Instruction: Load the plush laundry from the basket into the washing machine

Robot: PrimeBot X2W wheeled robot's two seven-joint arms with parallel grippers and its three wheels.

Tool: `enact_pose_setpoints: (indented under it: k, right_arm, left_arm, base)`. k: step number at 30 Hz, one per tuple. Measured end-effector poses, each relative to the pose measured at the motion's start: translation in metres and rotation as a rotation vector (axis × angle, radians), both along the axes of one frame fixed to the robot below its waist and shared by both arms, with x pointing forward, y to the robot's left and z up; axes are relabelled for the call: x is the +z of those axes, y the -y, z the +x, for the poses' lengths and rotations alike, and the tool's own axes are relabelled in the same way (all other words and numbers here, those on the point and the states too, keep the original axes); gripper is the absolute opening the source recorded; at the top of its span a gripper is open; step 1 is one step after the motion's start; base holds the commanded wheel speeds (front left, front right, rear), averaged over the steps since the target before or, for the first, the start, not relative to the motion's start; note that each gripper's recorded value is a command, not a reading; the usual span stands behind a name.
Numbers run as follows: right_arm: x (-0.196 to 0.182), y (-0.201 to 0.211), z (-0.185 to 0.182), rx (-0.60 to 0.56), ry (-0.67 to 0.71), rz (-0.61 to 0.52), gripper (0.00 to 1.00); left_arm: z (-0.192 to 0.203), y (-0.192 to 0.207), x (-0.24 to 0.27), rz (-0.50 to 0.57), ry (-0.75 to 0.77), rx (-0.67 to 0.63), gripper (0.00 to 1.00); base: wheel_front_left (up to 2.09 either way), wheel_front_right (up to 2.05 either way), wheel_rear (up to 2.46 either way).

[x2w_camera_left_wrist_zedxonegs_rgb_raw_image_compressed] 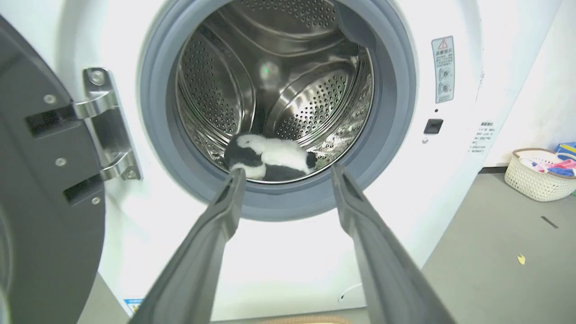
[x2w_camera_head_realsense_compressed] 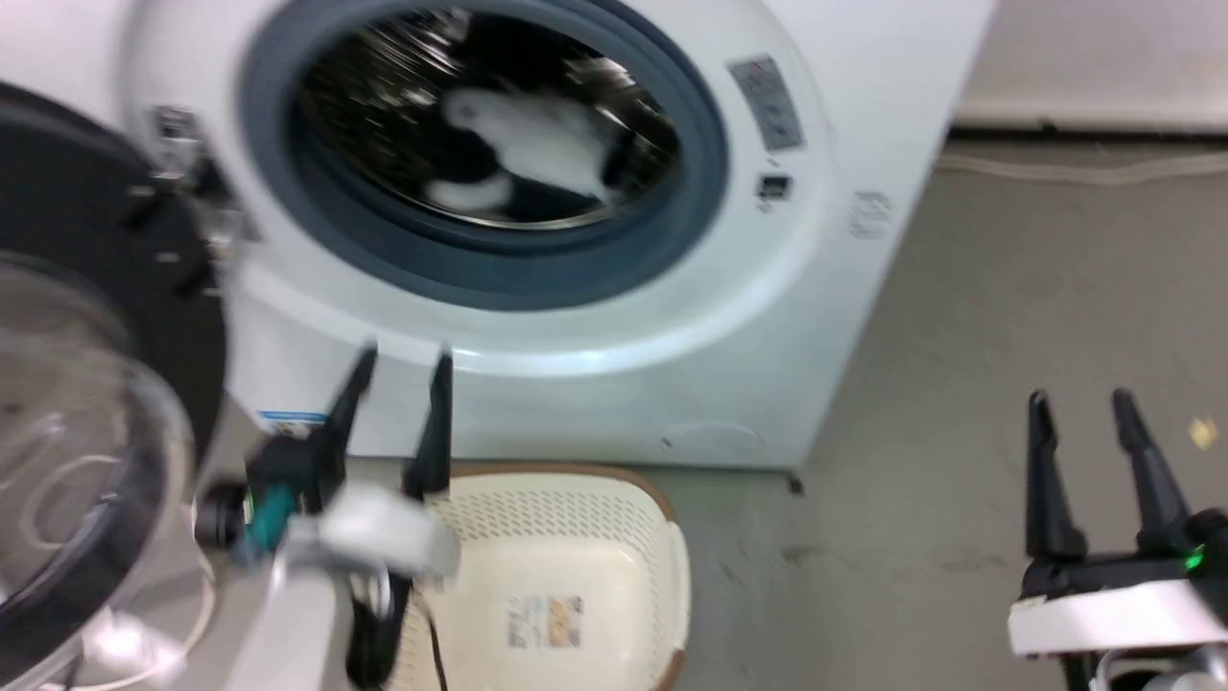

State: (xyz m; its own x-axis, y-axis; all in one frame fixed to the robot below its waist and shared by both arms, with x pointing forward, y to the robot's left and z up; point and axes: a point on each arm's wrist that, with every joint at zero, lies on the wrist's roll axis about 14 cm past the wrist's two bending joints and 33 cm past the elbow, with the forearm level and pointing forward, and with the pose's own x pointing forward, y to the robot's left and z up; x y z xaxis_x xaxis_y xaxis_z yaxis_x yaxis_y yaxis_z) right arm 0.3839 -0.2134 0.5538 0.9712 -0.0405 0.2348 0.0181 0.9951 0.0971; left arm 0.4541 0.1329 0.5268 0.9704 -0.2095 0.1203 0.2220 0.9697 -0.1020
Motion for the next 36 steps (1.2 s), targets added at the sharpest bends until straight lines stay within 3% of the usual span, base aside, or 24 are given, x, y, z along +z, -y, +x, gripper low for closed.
enact_pose_setpoints:
  k: [8,15,16,36]
  right_arm:
    - [-0.001,-0.031,-0.010,0.091,-0.006,-0.009,1.00]
    - [-0.016,-0.034,-0.022,0.100,-0.053,-0.001,1.00]
    - [-0.018,-0.034,-0.022,0.100,-0.058,-0.001,0.00]
    - [-0.022,-0.036,-0.022,0.108,-0.090,-0.011,0.00]
  left_arm:
    - [-0.082,-0.022,-0.014,0.025,-0.022,0.100,1.00]
    - [-0.100,-0.025,-0.018,0.035,-0.032,0.107,1.00]
    - [-0.100,-0.023,-0.018,0.036,-0.030,0.100,0.00]
    - [-0.098,-0.024,-0.018,0.049,-0.045,0.104,0.00]
  base:
    - [0.00,0.00,0.00]
    - [0.00,0.00,0.00]
    - [0.00,0.00,0.00]
    - [0.00,0.00,0.00]
